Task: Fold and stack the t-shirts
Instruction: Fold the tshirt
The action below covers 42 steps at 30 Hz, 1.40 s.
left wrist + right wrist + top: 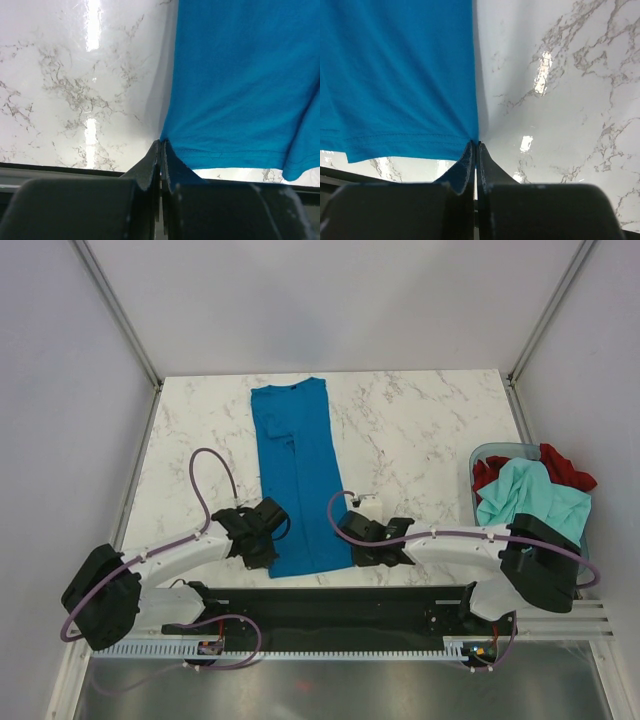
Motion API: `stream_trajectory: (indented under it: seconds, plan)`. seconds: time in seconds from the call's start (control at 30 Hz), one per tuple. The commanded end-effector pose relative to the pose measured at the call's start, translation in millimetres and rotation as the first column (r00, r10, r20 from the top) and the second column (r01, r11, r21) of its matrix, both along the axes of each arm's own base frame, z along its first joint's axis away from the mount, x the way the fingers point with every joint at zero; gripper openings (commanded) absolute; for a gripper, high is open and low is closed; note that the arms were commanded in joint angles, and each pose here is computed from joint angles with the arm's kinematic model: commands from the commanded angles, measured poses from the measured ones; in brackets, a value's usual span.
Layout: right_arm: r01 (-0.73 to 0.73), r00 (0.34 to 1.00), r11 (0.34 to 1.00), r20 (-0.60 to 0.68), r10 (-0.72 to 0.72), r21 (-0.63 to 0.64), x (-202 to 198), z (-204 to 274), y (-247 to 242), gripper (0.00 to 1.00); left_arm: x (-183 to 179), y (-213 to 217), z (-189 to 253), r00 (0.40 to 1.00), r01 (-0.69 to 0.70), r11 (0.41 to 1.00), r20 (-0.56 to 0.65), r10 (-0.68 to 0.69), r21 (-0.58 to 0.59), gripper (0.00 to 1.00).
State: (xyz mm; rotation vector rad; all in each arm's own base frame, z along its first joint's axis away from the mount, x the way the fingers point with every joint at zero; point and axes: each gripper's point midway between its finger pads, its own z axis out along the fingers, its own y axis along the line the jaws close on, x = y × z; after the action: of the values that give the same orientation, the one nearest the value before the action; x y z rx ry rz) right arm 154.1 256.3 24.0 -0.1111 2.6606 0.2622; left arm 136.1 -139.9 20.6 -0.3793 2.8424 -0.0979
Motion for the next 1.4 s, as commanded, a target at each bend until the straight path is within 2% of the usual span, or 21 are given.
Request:
stream_trajectory:
  seconds: [0.0, 0.33, 0.63, 0.83, 0.9, 0.97, 1.0, 1.03, 1.1, 1.13, 1.23, 1.3, 1.37]
  plan:
    - [0.046, 0.999, 0.999, 0.026, -0.045, -0.013, -1.8, -0.5, -12.1, 0.00, -10.6, 13.0, -3.8, 1.000, -0.001, 0.999, -0.028, 0.002, 0.034, 0.02]
    - [0.077, 0.996, 0.997, 0.053, -0.075, -0.024, -5.0, -4.4, -18.6, 0.00, -19.3, 23.9, -15.2, 0.998, -0.024, 0.997, -0.061, 0.028, 0.077, 0.02]
    - [0.094, 0.992, 0.995, 0.083, -0.096, 0.020, -10.9, 4.4, -14.1, 0.00, -20.1, 18.8, -5.7, 0.998, -0.038, 0.999, -0.049, 0.039, 0.031, 0.02]
    - [0.114, 0.991, 0.993, 0.074, -0.115, 0.007, -15.0, -4.4, -18.9, 0.00, -25.1, 22.2, -11.1, 0.996, -0.045, 0.998, -0.074, 0.049, 0.050, 0.03]
    - [0.106, 0.992, 0.994, 0.066, -0.107, 0.014, -17.7, -3.6, -16.9, 0.02, -24.7, 19.9, -7.8, 0.996, -0.044, 0.998, -0.075, 0.047, 0.041, 0.08]
    - [0.098, 0.993, 0.995, 0.069, -0.099, 0.020, -18.5, 0.1, -16.1, 0.10, -23.1, 16.9, -1.7, 0.997, -0.041, 0.999, -0.066, 0.042, 0.024, 0.19]
    - [0.094, 0.993, 0.995, 0.073, -0.096, 0.029, -17.3, 4.4, -14.4, 0.14, -16.4, 10.4, 6.5, 0.998, -0.041, 0.999, -0.042, 0.041, -0.001, 0.19]
    - [0.077, 0.994, 0.996, 0.079, -0.080, 0.037, -17.3, 9.6, -12.5, 0.23, -11.8, 6.3, 13.5, 0.999, -0.042, 0.999, -0.018, 0.042, -0.025, 0.19]
    - [0.066, 0.994, 0.997, 0.088, -0.069, 0.042, -15.1, 21.5, -8.3, 0.26, 3.4, -8.7, 35.6, 0.998, -0.037, 0.996, 0.038, 0.041, -0.084, 0.19]
    - [0.062, 0.993, 0.997, 0.095, -0.066, 0.047, -13.3, 27.1, -6.8, 0.28, 0.5, 19.7, 38.2, 0.998, -0.044, 0.998, 0.047, 0.042, 0.052, 0.37]
    - [0.017, 0.992, 0.998, 0.127, -0.025, 0.060, -4.6, 44.2, 4.3, 0.30, 21.7, 0.3, 61.2, 0.992, -0.016, 1.000, 0.121, 0.017, -0.009, 0.35]
    - [-0.017, 0.988, 0.999, 0.153, 0.010, 0.041, 6.1, 51.5, 10.4, 0.28, 32.3, -31.8, 73.4, 0.989, 0.040, 0.989, 0.149, -0.018, -0.144, 0.31]
    - [-0.036, 0.987, 0.999, 0.159, 0.029, 0.041, 14.8, 56.2, 17.8, 0.24, 30.7, -48.3, 69.5, 0.990, 0.075, 0.974, 0.132, -0.047, -0.213, 0.26]
